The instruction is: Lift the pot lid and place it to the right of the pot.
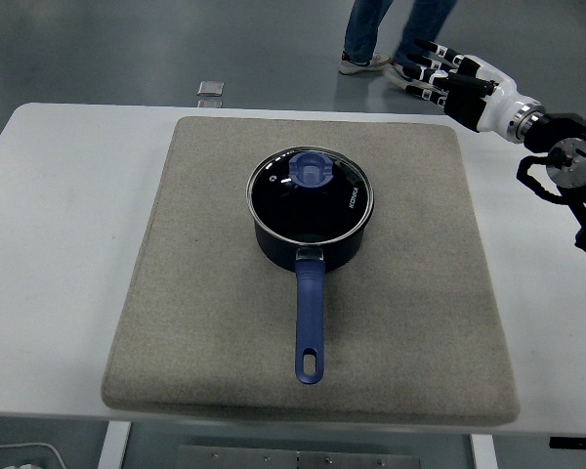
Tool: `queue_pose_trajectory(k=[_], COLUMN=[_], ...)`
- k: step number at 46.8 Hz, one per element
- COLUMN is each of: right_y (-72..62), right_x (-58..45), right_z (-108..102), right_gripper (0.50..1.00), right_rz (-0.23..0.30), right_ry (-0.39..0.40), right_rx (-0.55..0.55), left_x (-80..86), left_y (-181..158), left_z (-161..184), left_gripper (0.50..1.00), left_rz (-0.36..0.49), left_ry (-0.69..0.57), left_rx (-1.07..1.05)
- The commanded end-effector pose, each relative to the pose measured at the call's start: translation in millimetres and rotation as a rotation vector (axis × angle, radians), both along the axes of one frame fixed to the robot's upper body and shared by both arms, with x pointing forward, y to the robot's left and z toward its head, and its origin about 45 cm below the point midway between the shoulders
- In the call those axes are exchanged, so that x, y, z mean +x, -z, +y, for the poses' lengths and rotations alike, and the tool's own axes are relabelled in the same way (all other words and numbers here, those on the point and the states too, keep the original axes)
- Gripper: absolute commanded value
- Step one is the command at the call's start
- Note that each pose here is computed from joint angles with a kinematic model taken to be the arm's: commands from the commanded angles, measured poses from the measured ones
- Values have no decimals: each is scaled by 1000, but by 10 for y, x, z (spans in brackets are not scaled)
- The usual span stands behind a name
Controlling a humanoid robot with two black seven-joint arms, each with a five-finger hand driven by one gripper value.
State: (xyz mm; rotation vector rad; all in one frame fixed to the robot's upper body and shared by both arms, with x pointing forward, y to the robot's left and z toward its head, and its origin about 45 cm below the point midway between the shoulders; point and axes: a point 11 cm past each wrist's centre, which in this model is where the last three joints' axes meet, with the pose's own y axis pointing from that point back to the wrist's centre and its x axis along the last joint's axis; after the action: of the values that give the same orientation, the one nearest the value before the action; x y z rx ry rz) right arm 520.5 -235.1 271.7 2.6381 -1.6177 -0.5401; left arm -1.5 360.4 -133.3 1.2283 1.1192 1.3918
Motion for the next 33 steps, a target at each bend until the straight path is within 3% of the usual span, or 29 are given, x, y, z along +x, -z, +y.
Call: queue_pose_trajectory(k=[1, 33], right_y=[-9, 1], right_x=[2, 0], right_z=[2, -13], right_gripper=[944, 944], right_rz=[-2, -3], right_ry=[-1, 4], right_rx=[1, 1], left_x=[1, -1], left_y=[0, 0], left_z=[0, -2], left_gripper=[1000, 1000], left_rz=[-1, 0], left_ry=[-3, 1], left_rx=[-1, -2])
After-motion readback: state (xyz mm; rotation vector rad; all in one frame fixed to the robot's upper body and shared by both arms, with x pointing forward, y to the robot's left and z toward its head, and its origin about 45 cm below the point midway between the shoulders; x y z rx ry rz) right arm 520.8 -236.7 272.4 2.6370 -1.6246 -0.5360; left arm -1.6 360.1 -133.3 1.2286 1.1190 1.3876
